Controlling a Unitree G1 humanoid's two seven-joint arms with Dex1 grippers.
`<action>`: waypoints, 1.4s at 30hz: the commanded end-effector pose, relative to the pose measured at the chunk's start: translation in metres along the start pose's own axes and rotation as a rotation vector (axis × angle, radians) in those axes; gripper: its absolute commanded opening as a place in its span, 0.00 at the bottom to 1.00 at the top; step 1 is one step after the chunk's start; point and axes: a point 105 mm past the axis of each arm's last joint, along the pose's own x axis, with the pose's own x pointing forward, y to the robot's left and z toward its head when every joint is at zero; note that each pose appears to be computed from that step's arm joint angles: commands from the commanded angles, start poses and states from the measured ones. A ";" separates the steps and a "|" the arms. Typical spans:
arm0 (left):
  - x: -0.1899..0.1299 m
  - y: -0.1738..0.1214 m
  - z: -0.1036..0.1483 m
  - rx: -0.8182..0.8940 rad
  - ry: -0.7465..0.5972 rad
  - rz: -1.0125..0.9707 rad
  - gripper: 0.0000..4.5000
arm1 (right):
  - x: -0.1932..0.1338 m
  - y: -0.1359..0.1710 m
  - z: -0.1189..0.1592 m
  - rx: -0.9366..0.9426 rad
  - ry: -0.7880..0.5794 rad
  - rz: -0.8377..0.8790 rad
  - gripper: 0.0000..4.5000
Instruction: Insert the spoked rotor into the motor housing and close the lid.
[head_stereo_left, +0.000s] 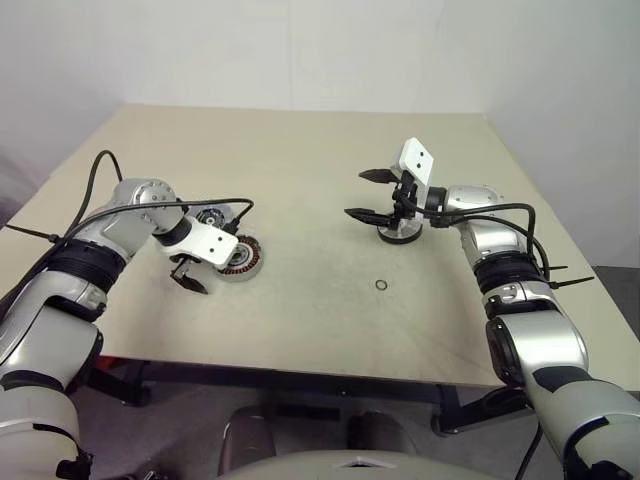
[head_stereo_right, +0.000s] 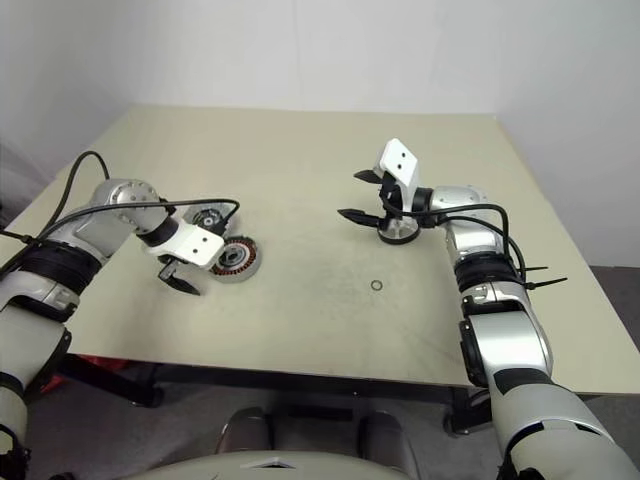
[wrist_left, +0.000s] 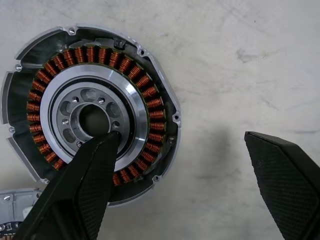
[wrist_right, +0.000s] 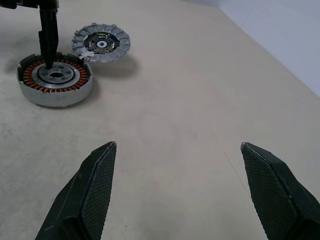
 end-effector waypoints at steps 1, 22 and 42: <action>0.002 0.001 -0.006 -0.011 0.018 0.013 0.95 | 0.000 -0.009 0.025 -0.050 -0.075 -0.023 1.00; 0.005 0.008 -0.003 0.000 0.006 0.034 0.34 | -0.002 -0.017 0.029 -0.052 -0.089 -0.060 1.00; -0.008 0.039 0.019 0.082 -0.034 0.171 0.33 | -0.001 -0.015 0.025 -0.054 -0.078 -0.056 1.00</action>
